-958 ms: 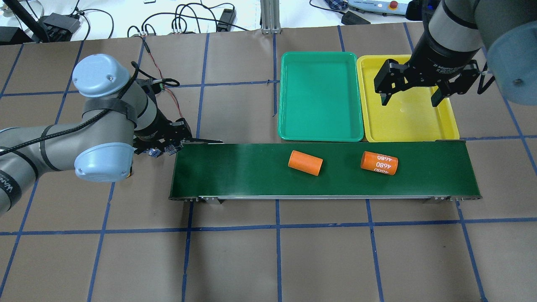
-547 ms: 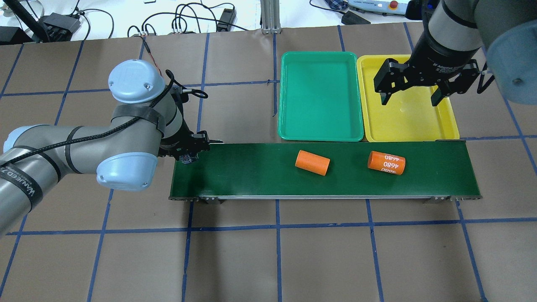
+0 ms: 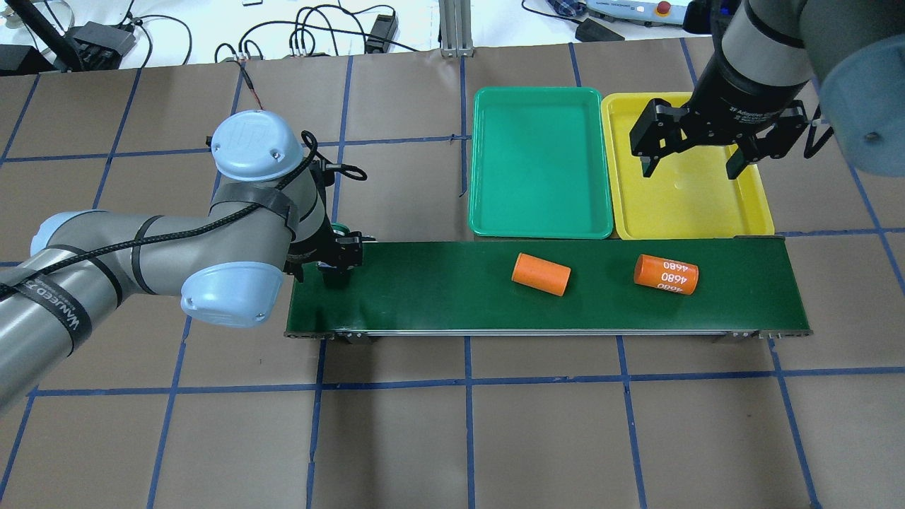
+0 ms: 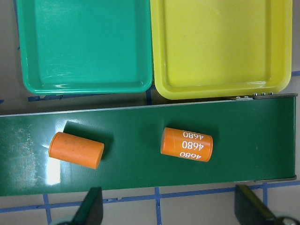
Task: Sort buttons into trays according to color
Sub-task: 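Place the green button on the belt with the left gripper, then return the left gripper to the pile and grasp a yellow button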
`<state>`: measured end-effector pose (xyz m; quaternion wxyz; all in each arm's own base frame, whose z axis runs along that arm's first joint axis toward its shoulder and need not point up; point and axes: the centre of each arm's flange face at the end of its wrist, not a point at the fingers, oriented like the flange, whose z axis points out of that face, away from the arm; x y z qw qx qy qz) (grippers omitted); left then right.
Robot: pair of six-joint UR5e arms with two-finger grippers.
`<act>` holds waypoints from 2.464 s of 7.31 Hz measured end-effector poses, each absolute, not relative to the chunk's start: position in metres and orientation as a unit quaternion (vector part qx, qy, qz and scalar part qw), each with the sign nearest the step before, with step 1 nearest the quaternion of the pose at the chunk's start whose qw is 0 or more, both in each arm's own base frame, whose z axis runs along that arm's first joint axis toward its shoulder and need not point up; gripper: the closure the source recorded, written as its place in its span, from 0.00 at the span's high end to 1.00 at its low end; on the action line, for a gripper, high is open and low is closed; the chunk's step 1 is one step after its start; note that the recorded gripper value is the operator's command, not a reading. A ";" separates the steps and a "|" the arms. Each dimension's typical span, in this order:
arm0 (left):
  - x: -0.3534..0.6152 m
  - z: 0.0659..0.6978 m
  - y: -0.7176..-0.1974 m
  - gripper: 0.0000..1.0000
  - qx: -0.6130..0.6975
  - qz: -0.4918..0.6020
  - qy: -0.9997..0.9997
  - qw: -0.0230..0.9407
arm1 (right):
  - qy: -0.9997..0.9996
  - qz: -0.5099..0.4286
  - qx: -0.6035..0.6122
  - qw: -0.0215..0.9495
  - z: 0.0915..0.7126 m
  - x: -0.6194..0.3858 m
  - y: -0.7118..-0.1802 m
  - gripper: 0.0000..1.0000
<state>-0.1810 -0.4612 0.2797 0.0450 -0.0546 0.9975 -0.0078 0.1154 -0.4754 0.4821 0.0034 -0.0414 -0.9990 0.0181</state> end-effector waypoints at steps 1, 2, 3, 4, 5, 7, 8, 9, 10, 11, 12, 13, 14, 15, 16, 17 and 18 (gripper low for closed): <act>-0.183 0.287 -0.461 1.00 -0.052 -0.016 0.998 0.043 | -0.999 0.016 -0.041 0.004 0.481 0.115 -0.476 1.00; -0.182 0.297 -0.461 1.00 -0.049 -0.027 0.998 0.041 | -0.999 0.014 -0.042 0.004 0.478 0.115 -0.479 1.00; -0.175 0.310 -0.465 1.00 -0.044 -0.035 0.998 0.041 | -0.999 0.011 -0.042 0.005 0.475 0.115 -0.480 1.00; -0.154 0.324 -0.474 1.00 -0.040 -0.037 0.998 0.042 | -0.999 0.009 -0.042 0.006 0.474 0.115 -0.481 1.00; -0.126 0.332 -0.482 1.00 -0.038 -0.034 0.998 0.042 | -0.999 0.009 -0.042 0.004 0.474 0.115 -0.481 1.00; -0.097 0.328 -0.483 1.00 -0.029 -0.020 0.999 0.041 | -0.999 0.008 -0.041 0.004 0.473 0.116 -0.481 1.00; -0.089 0.328 -0.488 1.00 -0.023 -0.021 0.999 0.040 | -0.999 0.008 -0.041 0.005 0.473 0.116 -0.481 1.00; -0.078 0.333 -0.491 1.00 -0.009 -0.026 0.999 0.041 | -0.999 0.008 -0.042 0.006 0.473 0.115 -0.481 1.00; -0.057 0.335 -0.494 1.00 0.006 -0.026 0.999 0.043 | -0.999 0.007 -0.043 0.007 0.473 0.115 -0.481 1.00; -0.023 0.333 -0.497 1.00 0.010 -0.022 0.999 0.041 | -0.999 0.007 -0.045 0.008 0.473 0.115 -0.481 1.00; 0.022 0.324 -0.502 1.00 0.002 -0.017 1.000 0.021 | -0.999 0.007 -0.046 0.008 0.473 0.115 -0.480 1.00; 0.055 0.310 -0.507 1.00 0.003 -0.020 1.000 -0.007 | -0.999 0.006 -0.046 0.008 0.473 0.115 -0.480 1.00; 0.073 0.291 -0.514 1.00 0.020 -0.024 0.999 -0.024 | -0.999 0.006 -0.046 0.008 0.473 0.115 -0.480 1.00; 0.083 0.267 -0.519 1.00 0.031 -0.026 0.999 -0.031 | -0.999 0.007 -0.046 0.007 0.473 0.115 -0.480 1.00; 0.086 0.243 -0.521 1.00 0.035 -0.030 0.998 -0.031 | -0.999 0.007 -0.046 0.005 0.473 0.116 -0.480 1.00; 0.085 0.219 -0.520 1.00 0.038 -0.035 0.998 -0.027 | -0.999 0.008 -0.045 0.004 0.473 0.117 -0.480 1.00; 0.084 0.201 -0.519 1.00 0.039 -0.039 0.998 -0.022 | -0.999 0.008 -0.045 0.003 0.473 0.118 -0.480 1.00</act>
